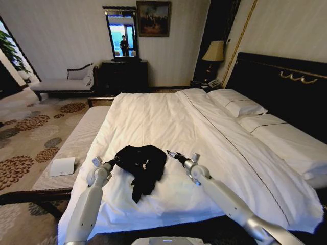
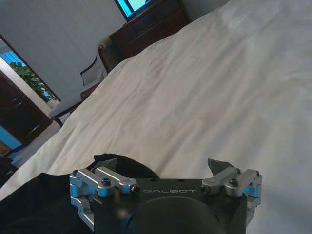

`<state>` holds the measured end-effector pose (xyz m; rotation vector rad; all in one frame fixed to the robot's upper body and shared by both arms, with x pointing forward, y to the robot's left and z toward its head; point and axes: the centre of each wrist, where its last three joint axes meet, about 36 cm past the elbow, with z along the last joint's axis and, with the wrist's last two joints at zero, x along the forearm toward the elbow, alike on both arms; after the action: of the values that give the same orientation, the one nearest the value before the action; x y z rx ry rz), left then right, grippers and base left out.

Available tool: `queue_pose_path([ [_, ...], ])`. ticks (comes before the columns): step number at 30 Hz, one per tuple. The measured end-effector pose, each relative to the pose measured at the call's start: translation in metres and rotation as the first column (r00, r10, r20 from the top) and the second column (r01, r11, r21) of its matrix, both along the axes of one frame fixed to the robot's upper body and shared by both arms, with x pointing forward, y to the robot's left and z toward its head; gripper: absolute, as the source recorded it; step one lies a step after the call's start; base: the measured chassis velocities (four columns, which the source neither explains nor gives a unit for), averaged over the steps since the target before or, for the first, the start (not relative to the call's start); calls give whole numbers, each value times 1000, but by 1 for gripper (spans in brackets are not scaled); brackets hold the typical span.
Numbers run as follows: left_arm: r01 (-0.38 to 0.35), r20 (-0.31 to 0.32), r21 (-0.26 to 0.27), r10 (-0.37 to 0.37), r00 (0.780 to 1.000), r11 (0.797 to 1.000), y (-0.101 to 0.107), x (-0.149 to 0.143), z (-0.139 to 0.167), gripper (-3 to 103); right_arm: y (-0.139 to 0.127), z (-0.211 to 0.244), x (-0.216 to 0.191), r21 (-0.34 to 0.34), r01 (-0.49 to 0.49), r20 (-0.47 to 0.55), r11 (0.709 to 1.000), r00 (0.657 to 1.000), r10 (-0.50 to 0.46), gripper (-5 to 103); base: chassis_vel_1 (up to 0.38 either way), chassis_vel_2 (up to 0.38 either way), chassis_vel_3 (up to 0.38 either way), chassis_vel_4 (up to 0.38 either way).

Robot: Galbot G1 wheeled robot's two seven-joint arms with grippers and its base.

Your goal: Fold the clothes on the bed.

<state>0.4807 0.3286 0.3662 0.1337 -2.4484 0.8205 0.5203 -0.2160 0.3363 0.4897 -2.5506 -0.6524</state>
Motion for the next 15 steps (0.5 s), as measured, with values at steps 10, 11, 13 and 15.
queue_pose_path([
  [10,-1,0,1,1,1000,1000,0,2,1,1,24,-21,-9,2,-24,-12,1000,1000,24,103,0,0,0,0],
  [11,-1,-1,1,1,1000,1000,0,3,0,1,25,-24,-11,-1,-24,-12,1000,1000,24,103,0,0,0,0],
  [13,1,-2,-1,-1,1000,1000,-3,4,0,1,27,-28,-12,-7,-20,-12,1000,1000,20,95,0,0,0,0],
  [15,2,-2,-3,-2,1000,1000,-4,4,-1,1,28,-31,-12,-10,-17,-13,1000,1000,17,90,0,0,0,0],
])
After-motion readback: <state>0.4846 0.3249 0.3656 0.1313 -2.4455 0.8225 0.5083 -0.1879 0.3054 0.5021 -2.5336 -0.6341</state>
